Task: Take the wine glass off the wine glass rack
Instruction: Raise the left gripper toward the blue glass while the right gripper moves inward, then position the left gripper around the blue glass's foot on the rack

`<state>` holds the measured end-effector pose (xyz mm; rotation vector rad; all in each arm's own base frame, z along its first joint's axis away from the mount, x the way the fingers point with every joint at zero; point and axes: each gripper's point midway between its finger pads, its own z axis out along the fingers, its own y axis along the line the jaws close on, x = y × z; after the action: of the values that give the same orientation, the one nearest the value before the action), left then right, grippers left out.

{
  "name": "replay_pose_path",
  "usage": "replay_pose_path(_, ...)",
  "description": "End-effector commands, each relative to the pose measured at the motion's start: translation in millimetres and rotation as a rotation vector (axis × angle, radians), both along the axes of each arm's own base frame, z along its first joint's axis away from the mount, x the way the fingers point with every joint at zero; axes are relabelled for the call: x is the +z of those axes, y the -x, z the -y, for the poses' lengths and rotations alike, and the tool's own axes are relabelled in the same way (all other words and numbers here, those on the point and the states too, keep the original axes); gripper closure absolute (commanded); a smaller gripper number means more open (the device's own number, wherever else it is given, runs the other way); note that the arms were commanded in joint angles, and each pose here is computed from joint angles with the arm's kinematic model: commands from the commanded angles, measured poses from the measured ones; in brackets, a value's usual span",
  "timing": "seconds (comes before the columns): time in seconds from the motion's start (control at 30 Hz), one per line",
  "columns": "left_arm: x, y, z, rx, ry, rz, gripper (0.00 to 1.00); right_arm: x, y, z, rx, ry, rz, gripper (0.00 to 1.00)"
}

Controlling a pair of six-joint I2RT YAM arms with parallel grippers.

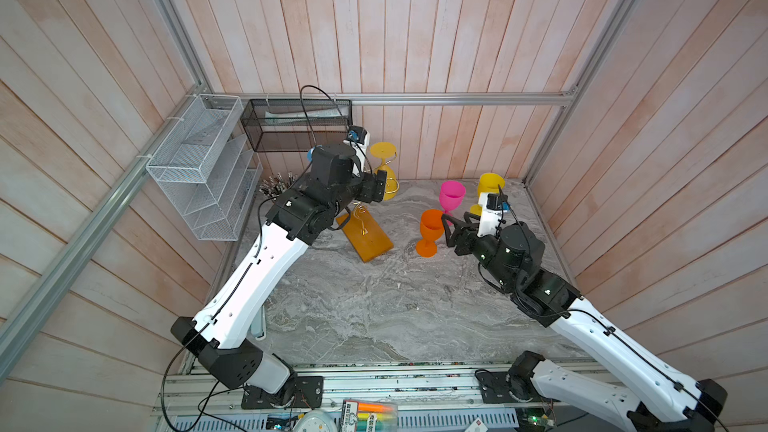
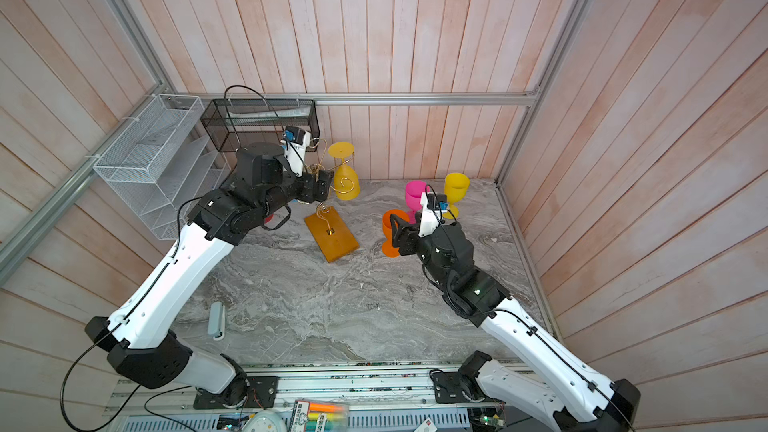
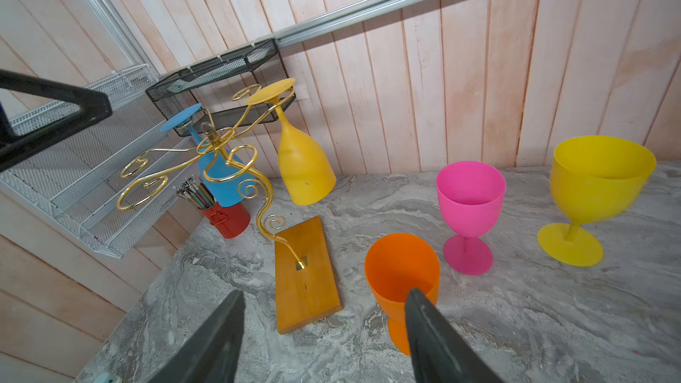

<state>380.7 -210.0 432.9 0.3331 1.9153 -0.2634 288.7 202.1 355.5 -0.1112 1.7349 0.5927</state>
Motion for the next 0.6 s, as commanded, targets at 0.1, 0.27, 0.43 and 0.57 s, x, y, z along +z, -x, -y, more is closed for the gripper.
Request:
replay_pose_path(0.1,-8,-4,-47,0.110,0.150,-0.080,0.08,26,4,-22,0.050,0.008,0.083,0.31)
replay_pose_path(0.27,-17,-16,-84,0.212,0.215,-0.116,0.10,20,8,-38,0.102,0.004,0.072,0.31)
replay_pose_path(0.43,-23,-33,-116,0.314,0.291,-0.141,0.11,19,15,-47,0.143,0.010,0.079,0.31)
replay_pose_path(0.57,-34,-51,-138,0.367,0.366,-0.188,0.13,24,26,-58,0.210,0.029,0.127,0.31)
